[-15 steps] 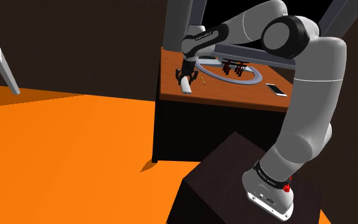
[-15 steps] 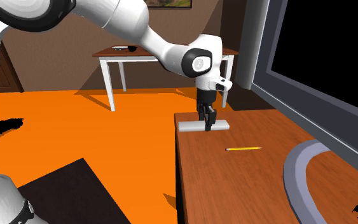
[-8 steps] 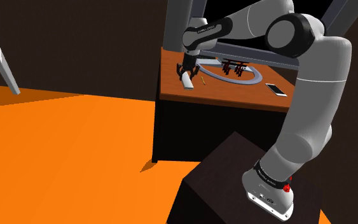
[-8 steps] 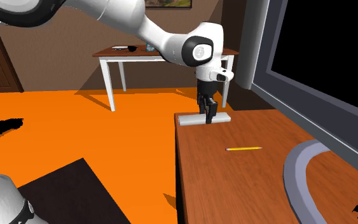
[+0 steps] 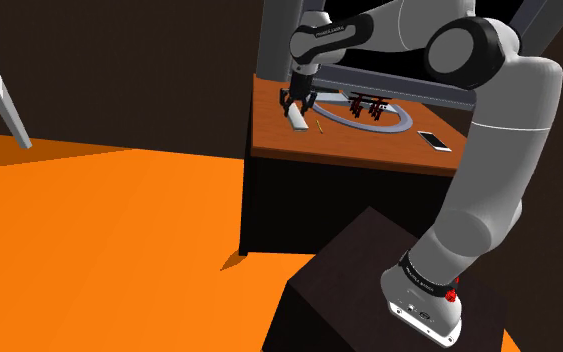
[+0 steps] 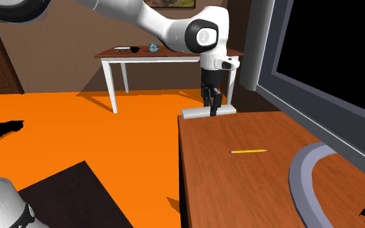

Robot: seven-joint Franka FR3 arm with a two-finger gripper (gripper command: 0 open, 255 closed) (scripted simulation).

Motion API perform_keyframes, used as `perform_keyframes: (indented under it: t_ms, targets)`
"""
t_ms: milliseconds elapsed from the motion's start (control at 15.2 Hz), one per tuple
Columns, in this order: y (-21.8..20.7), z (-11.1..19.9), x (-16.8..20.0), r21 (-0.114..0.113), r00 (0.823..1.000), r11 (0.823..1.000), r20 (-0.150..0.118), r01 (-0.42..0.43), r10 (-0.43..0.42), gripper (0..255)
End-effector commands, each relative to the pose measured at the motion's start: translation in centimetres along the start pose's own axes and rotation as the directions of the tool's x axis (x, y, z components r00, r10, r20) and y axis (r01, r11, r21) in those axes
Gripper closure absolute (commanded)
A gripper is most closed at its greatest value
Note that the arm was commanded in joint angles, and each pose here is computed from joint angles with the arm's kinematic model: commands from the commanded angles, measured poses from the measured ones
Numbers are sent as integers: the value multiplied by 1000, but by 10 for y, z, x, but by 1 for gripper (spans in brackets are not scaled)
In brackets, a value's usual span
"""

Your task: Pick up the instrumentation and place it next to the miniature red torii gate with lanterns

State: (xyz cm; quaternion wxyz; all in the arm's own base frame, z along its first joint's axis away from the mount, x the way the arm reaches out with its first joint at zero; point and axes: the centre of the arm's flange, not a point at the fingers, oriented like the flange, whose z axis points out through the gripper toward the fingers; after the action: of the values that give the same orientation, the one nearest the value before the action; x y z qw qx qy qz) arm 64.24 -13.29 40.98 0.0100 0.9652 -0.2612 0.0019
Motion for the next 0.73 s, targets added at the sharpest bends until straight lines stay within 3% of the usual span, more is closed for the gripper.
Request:
perform_keyframes:
  t_ms: [0, 660]
  targets:
    - [1, -11, 1, 0, 1000, 1000, 0, 0, 0, 255]
    - [2, -63, 2, 0, 1000, 1000, 0, 0, 0, 255]
